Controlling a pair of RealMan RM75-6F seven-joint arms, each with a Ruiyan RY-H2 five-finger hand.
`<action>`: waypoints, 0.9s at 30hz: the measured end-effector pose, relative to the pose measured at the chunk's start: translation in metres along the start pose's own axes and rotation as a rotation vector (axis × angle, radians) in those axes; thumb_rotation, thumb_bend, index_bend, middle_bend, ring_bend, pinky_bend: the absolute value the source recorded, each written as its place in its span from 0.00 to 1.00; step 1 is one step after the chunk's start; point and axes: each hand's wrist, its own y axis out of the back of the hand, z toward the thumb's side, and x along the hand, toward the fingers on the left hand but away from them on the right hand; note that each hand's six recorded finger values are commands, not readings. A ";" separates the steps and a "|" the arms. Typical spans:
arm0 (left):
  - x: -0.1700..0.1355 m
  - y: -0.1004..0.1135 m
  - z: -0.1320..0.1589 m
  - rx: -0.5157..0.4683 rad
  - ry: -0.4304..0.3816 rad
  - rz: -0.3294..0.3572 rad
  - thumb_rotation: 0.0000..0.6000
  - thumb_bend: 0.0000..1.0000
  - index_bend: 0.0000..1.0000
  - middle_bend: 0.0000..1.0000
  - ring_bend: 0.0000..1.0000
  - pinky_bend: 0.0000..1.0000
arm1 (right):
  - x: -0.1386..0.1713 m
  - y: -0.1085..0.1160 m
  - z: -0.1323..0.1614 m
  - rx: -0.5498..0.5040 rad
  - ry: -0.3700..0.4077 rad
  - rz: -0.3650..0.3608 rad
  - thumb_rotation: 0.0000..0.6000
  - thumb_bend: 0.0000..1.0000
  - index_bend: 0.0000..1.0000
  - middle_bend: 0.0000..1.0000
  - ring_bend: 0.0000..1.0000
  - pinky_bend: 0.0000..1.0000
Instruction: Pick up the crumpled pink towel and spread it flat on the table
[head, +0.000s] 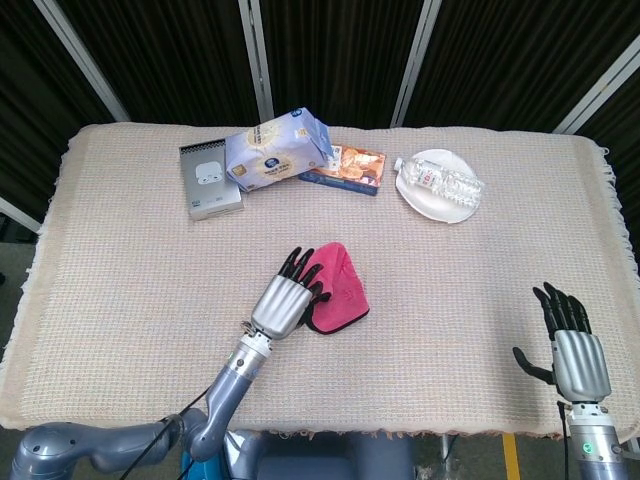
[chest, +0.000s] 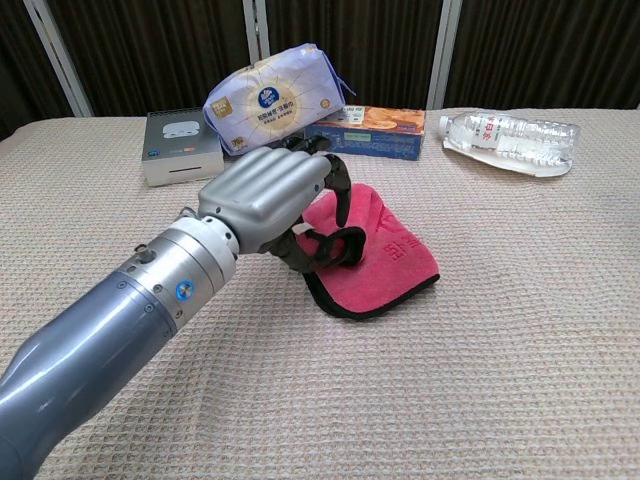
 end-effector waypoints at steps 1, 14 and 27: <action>0.000 0.000 -0.001 0.002 0.002 0.001 1.00 0.32 0.46 0.21 0.01 0.05 | 0.000 0.000 0.000 -0.001 0.000 0.000 1.00 0.27 0.00 0.00 0.00 0.00; 0.001 -0.002 -0.005 -0.015 0.018 0.016 1.00 0.40 0.50 0.23 0.01 0.05 | 0.000 -0.001 0.001 -0.002 -0.003 0.004 1.00 0.27 0.00 0.00 0.00 0.00; -0.001 -0.002 0.000 -0.017 0.000 0.025 1.00 0.49 0.54 0.24 0.01 0.05 | 0.000 -0.003 0.000 -0.001 -0.004 0.011 1.00 0.27 0.00 0.00 0.00 0.00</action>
